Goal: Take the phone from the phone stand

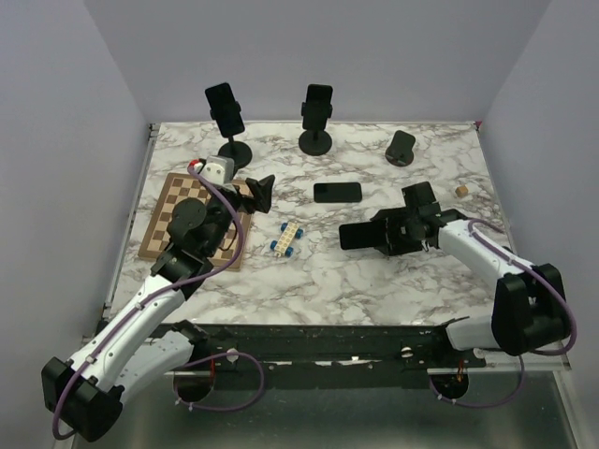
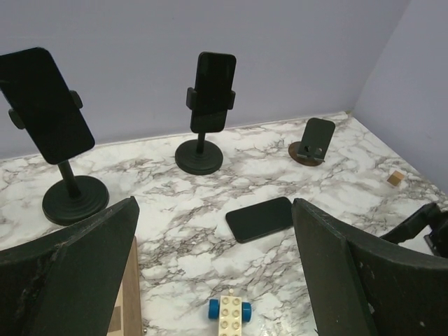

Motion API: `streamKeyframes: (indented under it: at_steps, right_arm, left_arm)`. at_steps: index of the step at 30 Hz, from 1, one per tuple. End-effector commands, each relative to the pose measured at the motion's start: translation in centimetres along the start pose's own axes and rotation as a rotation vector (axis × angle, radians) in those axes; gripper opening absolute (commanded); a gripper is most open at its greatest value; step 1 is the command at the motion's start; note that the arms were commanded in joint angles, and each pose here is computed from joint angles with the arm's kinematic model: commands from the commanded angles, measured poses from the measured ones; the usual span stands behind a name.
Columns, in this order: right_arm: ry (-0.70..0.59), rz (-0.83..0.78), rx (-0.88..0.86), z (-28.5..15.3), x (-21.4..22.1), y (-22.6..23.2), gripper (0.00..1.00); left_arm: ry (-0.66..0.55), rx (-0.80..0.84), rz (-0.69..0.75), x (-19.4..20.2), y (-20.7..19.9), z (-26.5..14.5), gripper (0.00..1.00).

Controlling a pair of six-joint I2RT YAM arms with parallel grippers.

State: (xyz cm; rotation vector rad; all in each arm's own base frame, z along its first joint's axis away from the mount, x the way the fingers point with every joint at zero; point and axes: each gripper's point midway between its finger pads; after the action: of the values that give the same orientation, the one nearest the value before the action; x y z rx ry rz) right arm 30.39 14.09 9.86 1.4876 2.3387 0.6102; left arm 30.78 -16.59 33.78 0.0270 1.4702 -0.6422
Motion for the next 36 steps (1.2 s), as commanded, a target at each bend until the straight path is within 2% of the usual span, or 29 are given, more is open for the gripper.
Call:
streamKeyframes:
  at_steps: [1, 4, 12, 20, 24, 29, 36]
  right_arm:
    - [0.195, 0.238, -0.116, 1.1, 2.9, 3.5, 0.01]
    - [0.163, 0.268, -0.106, 2.2, 2.5, 4.3, 0.01]
    - [0.147, 0.282, 0.063, 6.8, 3.6, 4.3, 0.01]
    - [0.111, 0.154, 0.202, 9.0, 4.6, 6.1, 0.02]
    - [0.051, 0.175, 0.213, 9.1, 3.6, 5.6, 0.06]
    - [0.097, 0.127, 0.289, 10.4, 4.5, 4.2, 0.11]
    - [0.052, 0.112, 0.323, 11.5, 3.7, 2.9, 0.17]
  left_arm:
    - [-0.061, 0.016, -0.006, -2.4, -0.6, -0.5, 0.99]
    - [-0.066, 0.017, -0.007, -2.5, -0.6, -0.6, 0.99]
    - [-0.072, 0.027, -0.011, -2.8, -0.8, -0.8, 0.99]
    - [-0.083, 0.023, -0.009, -3.0, -0.8, -1.0, 0.99]
    - [-0.084, 0.023, -0.008, -3.0, -0.7, -1.0, 0.99]
    - [-0.083, 0.025, -0.010, -3.0, -0.8, -0.9, 0.99]
    - [-0.078, 0.031, -0.013, -3.0, -0.9, -0.9, 0.99]
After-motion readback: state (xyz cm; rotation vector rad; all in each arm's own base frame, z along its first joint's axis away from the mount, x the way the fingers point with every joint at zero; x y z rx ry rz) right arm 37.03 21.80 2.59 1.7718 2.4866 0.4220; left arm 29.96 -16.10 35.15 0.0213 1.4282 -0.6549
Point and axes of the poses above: each gripper's point midway between its finger pads, its own z axis out along the fingers, its own y axis along the line the jaws close on, x = y × z, and after that the axes turned 12 degrees about -z, right-handed
